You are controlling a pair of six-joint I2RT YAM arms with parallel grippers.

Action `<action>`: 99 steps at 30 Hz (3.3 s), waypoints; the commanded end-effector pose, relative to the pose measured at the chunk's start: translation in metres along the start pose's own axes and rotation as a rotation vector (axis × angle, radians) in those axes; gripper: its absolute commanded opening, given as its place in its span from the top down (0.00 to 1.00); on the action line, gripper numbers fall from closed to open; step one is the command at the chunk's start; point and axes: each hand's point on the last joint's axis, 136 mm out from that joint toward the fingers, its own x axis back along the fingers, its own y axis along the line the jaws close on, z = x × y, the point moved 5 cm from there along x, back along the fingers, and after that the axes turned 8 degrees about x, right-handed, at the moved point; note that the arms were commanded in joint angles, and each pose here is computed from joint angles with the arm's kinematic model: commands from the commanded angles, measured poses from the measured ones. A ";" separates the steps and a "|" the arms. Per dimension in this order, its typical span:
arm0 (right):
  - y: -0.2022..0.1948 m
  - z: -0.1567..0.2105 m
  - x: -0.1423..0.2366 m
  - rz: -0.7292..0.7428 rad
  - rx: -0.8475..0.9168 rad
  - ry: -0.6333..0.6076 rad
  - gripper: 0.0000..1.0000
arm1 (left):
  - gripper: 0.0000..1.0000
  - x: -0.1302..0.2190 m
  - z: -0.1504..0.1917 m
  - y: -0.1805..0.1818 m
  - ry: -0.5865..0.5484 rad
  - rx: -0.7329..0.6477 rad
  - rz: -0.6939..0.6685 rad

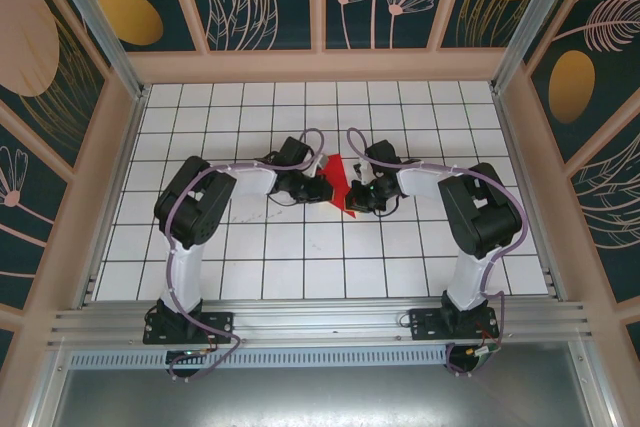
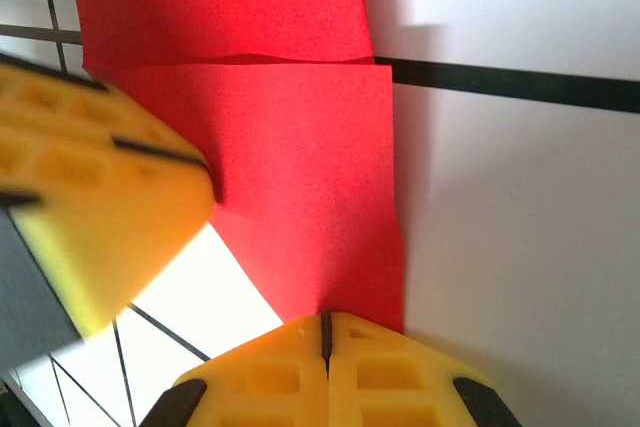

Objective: Fold a paper plane with a square sheet of paper (fold left side to right side)
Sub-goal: Third fold the triangle at the center of the table, then fourth fold the wing at the center of the table.

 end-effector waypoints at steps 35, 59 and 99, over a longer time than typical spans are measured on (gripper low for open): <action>0.018 -0.049 0.034 0.033 0.347 -0.246 0.37 | 0.46 0.074 0.005 0.012 -0.212 0.185 0.148; -0.002 -0.045 0.049 0.142 0.288 -0.310 0.60 | 0.56 0.034 -0.017 -0.023 -0.156 0.145 0.195; 0.036 -0.008 0.006 0.437 0.507 -0.391 0.54 | 0.65 0.050 -0.029 -0.046 -0.197 0.134 0.222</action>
